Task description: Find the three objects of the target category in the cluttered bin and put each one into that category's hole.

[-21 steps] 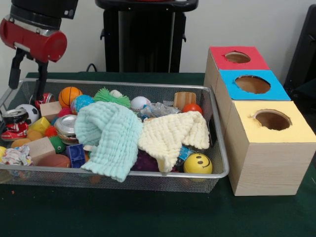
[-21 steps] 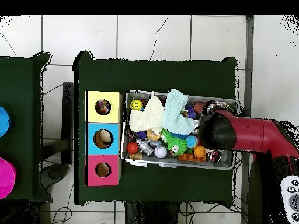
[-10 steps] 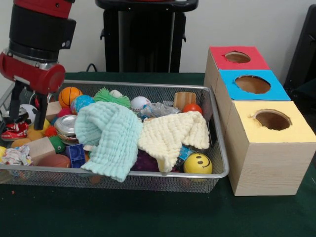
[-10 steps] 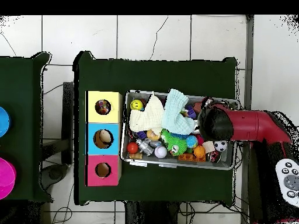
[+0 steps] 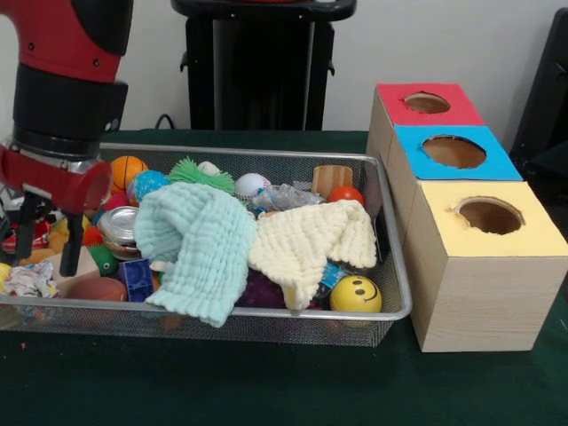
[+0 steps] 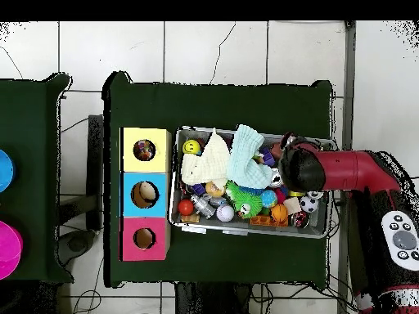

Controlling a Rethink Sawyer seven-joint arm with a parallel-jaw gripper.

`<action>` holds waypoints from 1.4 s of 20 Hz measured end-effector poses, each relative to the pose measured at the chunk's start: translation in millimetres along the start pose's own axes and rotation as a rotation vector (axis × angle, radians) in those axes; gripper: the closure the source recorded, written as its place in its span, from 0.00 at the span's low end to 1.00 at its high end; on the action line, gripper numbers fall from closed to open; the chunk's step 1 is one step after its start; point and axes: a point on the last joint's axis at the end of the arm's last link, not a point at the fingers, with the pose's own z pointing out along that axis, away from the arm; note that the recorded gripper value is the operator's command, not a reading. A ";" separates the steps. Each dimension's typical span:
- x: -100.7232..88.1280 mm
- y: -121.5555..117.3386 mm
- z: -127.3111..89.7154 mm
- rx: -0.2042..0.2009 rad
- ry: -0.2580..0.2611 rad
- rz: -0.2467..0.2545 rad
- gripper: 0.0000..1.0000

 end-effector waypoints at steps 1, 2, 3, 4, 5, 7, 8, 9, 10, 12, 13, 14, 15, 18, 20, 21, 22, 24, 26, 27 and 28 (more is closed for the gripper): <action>0.2 -1.0 6.3 -0.005 0.000 0.001 0.00; 0.2 -1.5 9.1 -0.007 -0.001 0.001 0.00; 0.0 -2.1 17.0 -0.013 -0.002 0.002 0.00; 0.0 -2.8 21.3 -0.015 -0.003 0.002 0.00; 0.1 -3.3 23.7 -0.016 -0.003 0.003 0.00; 0.8 -5.3 32.0 -0.019 -0.003 0.005 0.00; 1.2 -6.6 36.6 -0.021 -0.004 0.002 0.00; 1.2 -7.0 38.6 -0.021 -0.005 0.001 0.00; 1.3 -7.5 40.7 -0.021 -0.006 -0.001 0.00; 1.3 -8.2 45.1 -0.022 -0.007 -0.005 0.00; 1.1 -8.6 48.7 -0.023 -0.009 -0.011 0.00; -0.1 -8.7 49.2 -0.024 -0.011 -0.014 0.00; -1.9 -8.7 49.2 -0.026 -0.014 -0.017 0.00; -8.9 -8.9 49.7 -0.035 -0.027 -0.034 0.00; -10.6 -10.1 49.7 -0.035 -0.030 -0.046 0.00; -10.7 -11.3 49.7 -0.034 -0.030 -0.059 0.00; -11.1 -11.8 49.5 -0.033 -0.031 -0.069 0.00; -11.8 -12.1 48.8 -0.032 -0.032 -0.077 0.00; -14.4 -12.7 46.4 -0.030 -0.037 -0.091 0.00; -14.9 -12.9 45.7 -0.030 -0.038 -0.092 0.00; -15.7 -13.3 44.8 -0.029 -0.040 -0.094 0.00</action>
